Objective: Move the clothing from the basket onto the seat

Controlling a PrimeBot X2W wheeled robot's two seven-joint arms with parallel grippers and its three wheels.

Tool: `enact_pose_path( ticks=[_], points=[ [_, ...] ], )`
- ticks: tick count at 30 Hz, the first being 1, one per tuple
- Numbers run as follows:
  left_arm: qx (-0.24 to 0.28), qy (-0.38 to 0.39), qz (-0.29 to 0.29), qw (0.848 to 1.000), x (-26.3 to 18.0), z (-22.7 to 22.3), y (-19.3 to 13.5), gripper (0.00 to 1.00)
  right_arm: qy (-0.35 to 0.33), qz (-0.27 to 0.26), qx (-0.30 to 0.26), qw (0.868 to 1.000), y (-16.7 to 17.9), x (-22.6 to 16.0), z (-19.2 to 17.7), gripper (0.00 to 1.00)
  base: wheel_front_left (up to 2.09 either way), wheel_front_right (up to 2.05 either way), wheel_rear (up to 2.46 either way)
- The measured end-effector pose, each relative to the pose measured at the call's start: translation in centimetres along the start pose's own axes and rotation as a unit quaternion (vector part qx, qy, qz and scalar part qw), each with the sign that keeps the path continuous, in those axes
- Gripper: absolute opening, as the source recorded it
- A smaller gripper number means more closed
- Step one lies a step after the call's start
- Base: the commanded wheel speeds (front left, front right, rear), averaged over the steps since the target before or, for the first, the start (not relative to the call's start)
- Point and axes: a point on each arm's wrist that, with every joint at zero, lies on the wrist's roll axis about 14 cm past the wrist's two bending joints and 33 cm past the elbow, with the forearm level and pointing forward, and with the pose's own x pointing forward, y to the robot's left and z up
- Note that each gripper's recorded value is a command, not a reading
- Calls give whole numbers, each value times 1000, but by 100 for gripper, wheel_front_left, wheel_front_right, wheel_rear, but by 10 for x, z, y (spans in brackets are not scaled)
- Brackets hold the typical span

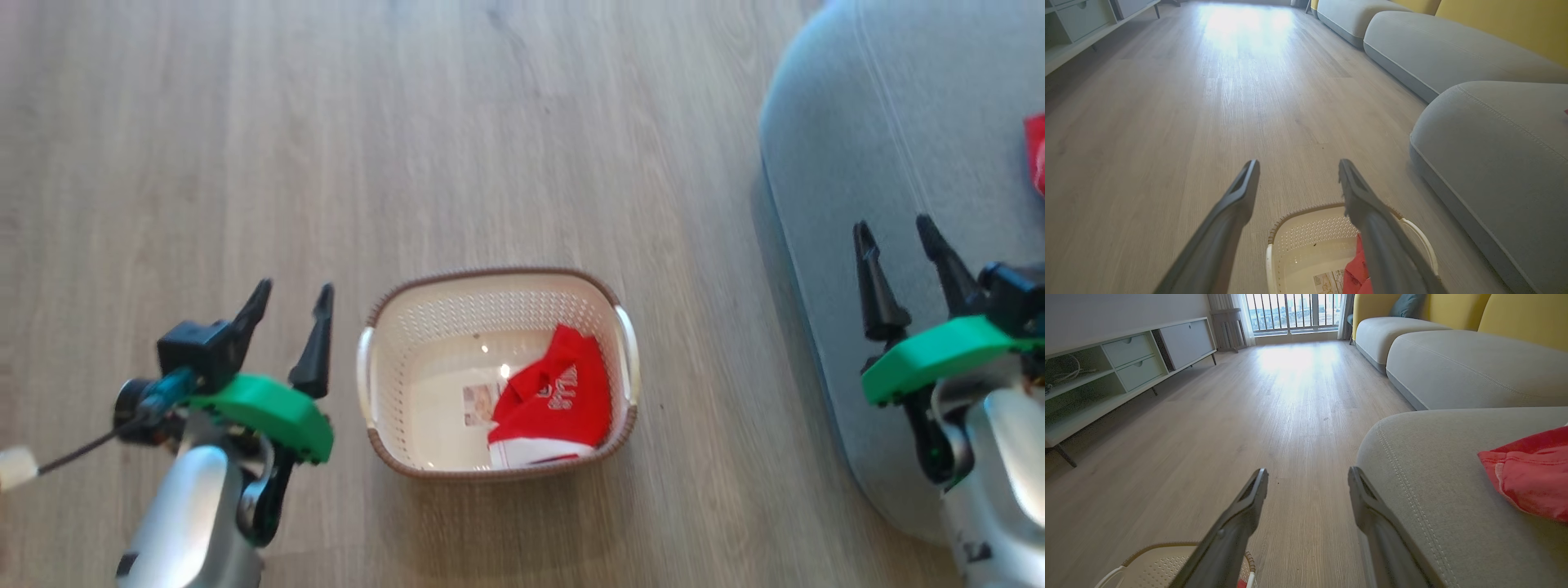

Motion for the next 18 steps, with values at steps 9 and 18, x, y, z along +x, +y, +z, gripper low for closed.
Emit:
enact_pose_path(
  ticks=[9,18],
  points=[
    [18,-22,74,997,-43,13,36,100,-11,20,23,999,35,-18,-2,100,0,0,0],
    [8,-40,116,992,-73,18,46,100,-5,28,22,999,50,-42,-10,100,0,0,0]
  ],
)
